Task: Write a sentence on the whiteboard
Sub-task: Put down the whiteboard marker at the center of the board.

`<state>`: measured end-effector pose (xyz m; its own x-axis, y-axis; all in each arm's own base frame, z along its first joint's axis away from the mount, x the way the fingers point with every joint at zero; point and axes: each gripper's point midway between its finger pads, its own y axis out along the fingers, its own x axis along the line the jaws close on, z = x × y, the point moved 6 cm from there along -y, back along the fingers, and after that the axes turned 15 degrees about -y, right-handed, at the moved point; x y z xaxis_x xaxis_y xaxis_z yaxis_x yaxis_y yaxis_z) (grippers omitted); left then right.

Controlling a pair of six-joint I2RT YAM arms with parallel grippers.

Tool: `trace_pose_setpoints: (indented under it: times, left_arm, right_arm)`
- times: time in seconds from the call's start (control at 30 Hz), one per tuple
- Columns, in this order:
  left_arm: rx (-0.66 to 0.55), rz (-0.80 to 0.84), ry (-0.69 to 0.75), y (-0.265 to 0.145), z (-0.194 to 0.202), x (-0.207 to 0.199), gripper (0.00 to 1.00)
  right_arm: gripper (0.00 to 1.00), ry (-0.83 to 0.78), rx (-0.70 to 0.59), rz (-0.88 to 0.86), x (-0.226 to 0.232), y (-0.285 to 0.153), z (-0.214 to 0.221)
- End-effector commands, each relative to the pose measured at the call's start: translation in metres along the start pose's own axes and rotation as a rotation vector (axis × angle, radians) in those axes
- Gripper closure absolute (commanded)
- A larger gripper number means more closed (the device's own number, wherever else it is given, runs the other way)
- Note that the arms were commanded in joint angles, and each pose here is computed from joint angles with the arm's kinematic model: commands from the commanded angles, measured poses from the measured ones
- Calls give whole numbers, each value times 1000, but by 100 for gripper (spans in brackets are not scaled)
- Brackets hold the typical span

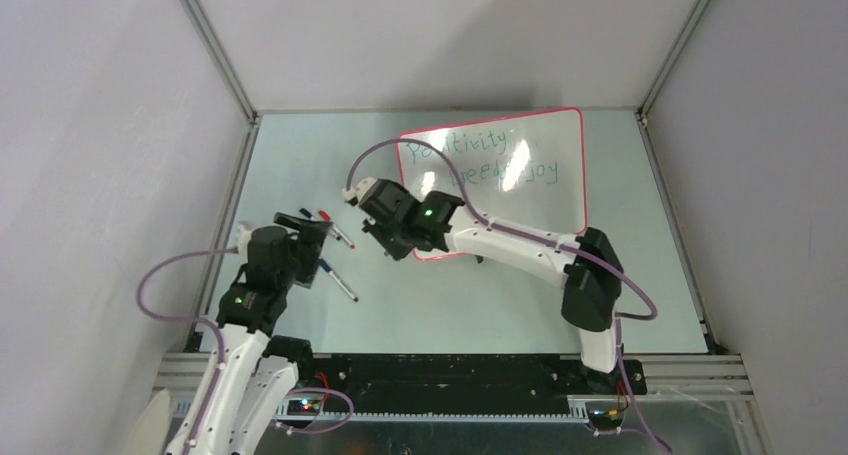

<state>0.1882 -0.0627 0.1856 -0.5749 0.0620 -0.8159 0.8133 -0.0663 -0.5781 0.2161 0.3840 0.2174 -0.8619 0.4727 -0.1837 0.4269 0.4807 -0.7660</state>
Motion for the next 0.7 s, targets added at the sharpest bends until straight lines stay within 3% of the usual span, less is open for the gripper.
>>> trace_pose_setpoints:
  times: [0.0, 0.17, 0.3, 0.4, 0.57, 0.67]
  left_arm:
    - [-394, -75, 274, -33, -54, -6, 2]
    - [-542, -72, 293, -52, -73, -10, 1]
    - [-599, -66, 263, -60, -80, -7, 1]
    - [-624, -50, 249, -64, -82, -7, 1]
    - [-666, -20, 243, -73, -87, -7, 2]
    - [-685, 18, 265, -78, -90, -11, 3]
  right_arm:
    - [100, -89, 213, -11, 22, 21, 29]
    - [100, -118, 383, -66, 42, 74, 59]
    - [100, -141, 446, -57, 46, 86, 64]
    - [100, -97, 333, -43, 39, 74, 47]
    - [100, 14, -15, 10, 19, 34, -12]
    - [100, 47, -155, 13, 24, 36, -23]
